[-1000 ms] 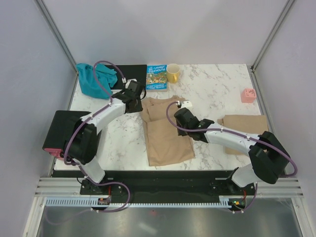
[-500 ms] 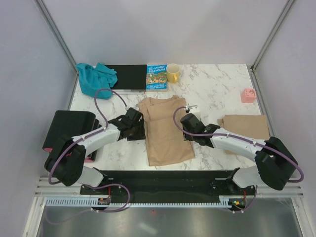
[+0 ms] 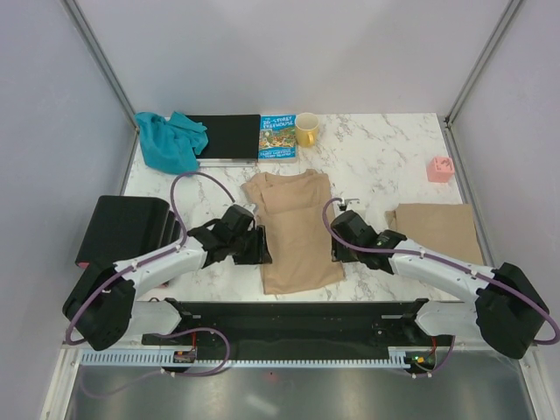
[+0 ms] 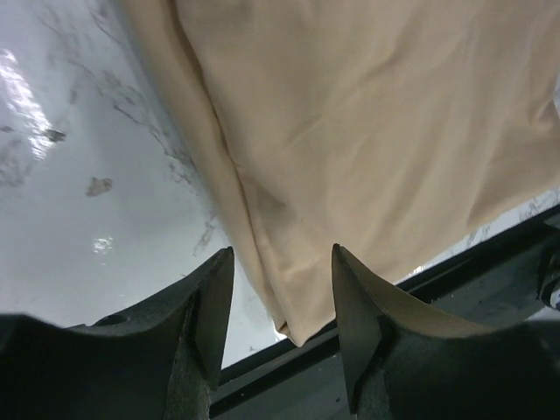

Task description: Fold and stack the t-shirts

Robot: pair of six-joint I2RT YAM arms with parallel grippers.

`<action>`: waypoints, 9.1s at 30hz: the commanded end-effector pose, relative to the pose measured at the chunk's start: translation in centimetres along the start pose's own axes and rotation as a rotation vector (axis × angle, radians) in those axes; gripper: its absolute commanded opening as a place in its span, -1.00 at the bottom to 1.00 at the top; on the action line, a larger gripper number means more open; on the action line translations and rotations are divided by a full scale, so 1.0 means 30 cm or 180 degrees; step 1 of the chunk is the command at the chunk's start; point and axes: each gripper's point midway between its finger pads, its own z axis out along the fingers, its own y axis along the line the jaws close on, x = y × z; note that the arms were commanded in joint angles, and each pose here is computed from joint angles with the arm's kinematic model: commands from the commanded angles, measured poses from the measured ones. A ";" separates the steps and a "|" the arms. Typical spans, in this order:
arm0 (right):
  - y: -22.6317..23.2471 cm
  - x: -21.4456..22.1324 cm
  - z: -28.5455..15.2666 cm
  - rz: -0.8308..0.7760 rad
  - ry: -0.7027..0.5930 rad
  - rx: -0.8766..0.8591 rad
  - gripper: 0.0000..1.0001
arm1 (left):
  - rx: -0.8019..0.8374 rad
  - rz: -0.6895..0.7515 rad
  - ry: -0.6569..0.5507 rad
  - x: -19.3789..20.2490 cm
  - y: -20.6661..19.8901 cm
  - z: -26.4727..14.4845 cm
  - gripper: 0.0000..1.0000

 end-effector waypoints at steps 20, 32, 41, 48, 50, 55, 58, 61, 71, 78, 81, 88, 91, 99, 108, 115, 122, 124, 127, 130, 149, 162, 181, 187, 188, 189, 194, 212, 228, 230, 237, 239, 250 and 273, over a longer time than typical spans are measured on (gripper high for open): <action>-0.020 0.182 0.064 0.0140 0.0391 -0.0147 0.14 | 0.0116 -0.0259 0.0415 0.162 -0.025 0.000 0.23; 0.004 0.216 0.098 0.0056 0.0544 -0.0247 0.14 | -0.0013 -0.0344 0.0716 0.256 -0.009 0.029 0.22; -0.014 0.296 0.117 0.0012 0.0824 -0.0220 0.12 | -0.0144 -0.0350 0.0887 0.310 0.012 0.051 0.20; -0.029 0.297 0.106 0.0019 0.0900 -0.0092 0.13 | -0.0148 -0.0363 0.0835 0.308 0.011 0.046 0.19; -0.029 0.291 0.099 0.0017 0.0919 -0.0061 0.12 | -0.0163 -0.0352 0.0824 0.304 0.011 0.043 0.19; -0.085 0.240 0.062 0.0040 0.0731 0.0260 0.11 | -0.0222 -0.0337 0.0760 0.290 0.020 0.032 0.19; -0.083 0.189 0.023 0.0177 0.0591 0.0316 0.10 | -0.0223 -0.0324 0.0736 0.281 0.015 0.024 0.19; -0.088 0.142 -0.010 0.0304 0.0455 0.0397 0.11 | -0.0224 -0.0311 0.0706 0.271 0.011 0.014 0.19; -0.068 0.228 0.038 0.0278 0.0798 0.0335 0.12 | -0.0220 -0.0324 0.0654 0.264 0.012 -0.004 0.18; -0.012 0.254 0.049 0.0323 0.0939 0.0053 0.11 | -0.0229 -0.0338 0.0653 0.265 0.014 0.021 0.19; -0.005 0.265 0.046 0.0345 0.0975 0.0007 0.08 | -0.0185 -0.0338 0.0686 0.269 0.005 0.038 0.19; 0.004 0.278 0.047 0.0403 0.1020 -0.0051 -0.04 | -0.0071 -0.0323 0.0730 0.269 -0.020 0.047 0.18; 0.020 0.283 0.047 0.0421 0.1049 -0.0120 -0.17 | -0.0055 -0.0315 0.0710 0.266 -0.023 0.045 0.18; 0.027 0.290 0.048 0.0443 0.1062 -0.0161 -0.82 | -0.0086 -0.0325 0.0813 0.300 -0.003 0.055 -0.84; 0.082 0.239 0.024 0.0446 0.0907 -0.0381 -1.00 | -0.0037 -0.0288 0.0656 0.263 -0.018 0.032 -0.96; 0.133 0.137 -0.030 0.0400 0.0654 -0.0597 -1.00 | -0.0064 -0.0206 0.0293 0.158 -0.048 -0.034 -0.96; 0.144 0.012 -0.082 0.0250 0.0326 -0.0569 -1.00 | -0.0008 -0.0138 -0.0241 -0.023 -0.113 -0.136 -0.96; 0.154 -0.030 -0.094 0.0203 0.0240 -0.0569 -1.00 | -0.0093 -0.0131 -0.0352 -0.059 -0.097 -0.147 -0.96; 0.174 -0.081 -0.109 0.0145 0.0133 -0.0599 -1.00 | -0.0135 -0.0158 -0.0483 -0.114 -0.091 -0.160 -0.96; 0.183 -0.138 -0.121 0.0113 0.0026 -0.0578 -1.00 | -0.0200 -0.0165 -0.0610 -0.172 -0.087 -0.171 -0.96; 0.217 -0.448 -0.025 -0.0064 -0.0339 -0.0445 -0.99 | -0.0162 -0.0208 -0.1002 -0.537 -0.143 -0.173 -0.96; 0.174 -0.548 0.011 0.0049 -0.0378 -0.0482 -0.92 | -0.0135 -0.0153 -0.1015 -0.652 -0.152 -0.150 -0.96; 0.118 -0.766 0.292 0.0306 -0.0262 -0.0446 -0.88 | -0.0411 -0.0300 -0.1019 -0.848 -0.079 0.008 -0.96; 0.109 -0.835 0.330 0.0344 -0.0368 -0.0404 -0.83 | -0.0540 -0.0341 -0.1065 -0.905 -0.046 0.044 -0.96; 0.103 -0.840 0.338 0.0363 -0.0377 -0.0381 -0.73 | -0.0557 -0.0346 -0.1070 -0.911 -0.042 0.048 -0.96; 0.100 -0.836 0.359 0.0368 -0.0364 -0.0360 -0.72 | -0.0579 -0.0352 -0.1106 -0.927 -0.040 0.047 -0.96; 0.086 -0.840 0.414 0.0486 -0.0302 -0.0336 -0.66 | -0.0635 -0.0426 -0.1058 -0.962 -0.008 0.091 -0.96; 0.084 -1.047 0.392 0.0879 -0.0612 -0.0523 -0.03 | -0.0981 -0.0657 -0.1045 -0.986 0.113 0.094 -0.46; 0.065 -1.211 0.257 0.0677 -0.0997 -0.0575 -0.09 | -0.0974 -0.0693 -0.1282 -1.168 0.156 0.072 -0.31; 0.065 -1.230 0.193 0.0557 -0.1099 -0.0601 -0.11 | -0.0972 -0.0706 -0.1310 -1.194 0.155 0.060 -0.31; 0.096 -1.035 0.006 0.0168 -0.0948 -0.0838 -0.42 | -0.0852 -0.0596 -0.1268 -1.073 0.100 -0.061 -0.41; 0.141 -0.975 -0.076 0.0004 -0.1033 -0.0894 -0.39 | -0.0686 -0.0444 -0.1333 -0.998 0.033 -0.104 -0.42; 0.182 -0.642 0.110 -0.0262 -0.0465 -0.0796 -1.00 | -0.0158 0.0040 -0.1093 -0.800 -0.193 -0.007 -0.96; 0.216 -0.723 0.419 -0.0319 -0.0557 -0.0597 -1.00 | -0.0440 0.0292 -0.0534 -0.691 -0.111 0.401 -0.96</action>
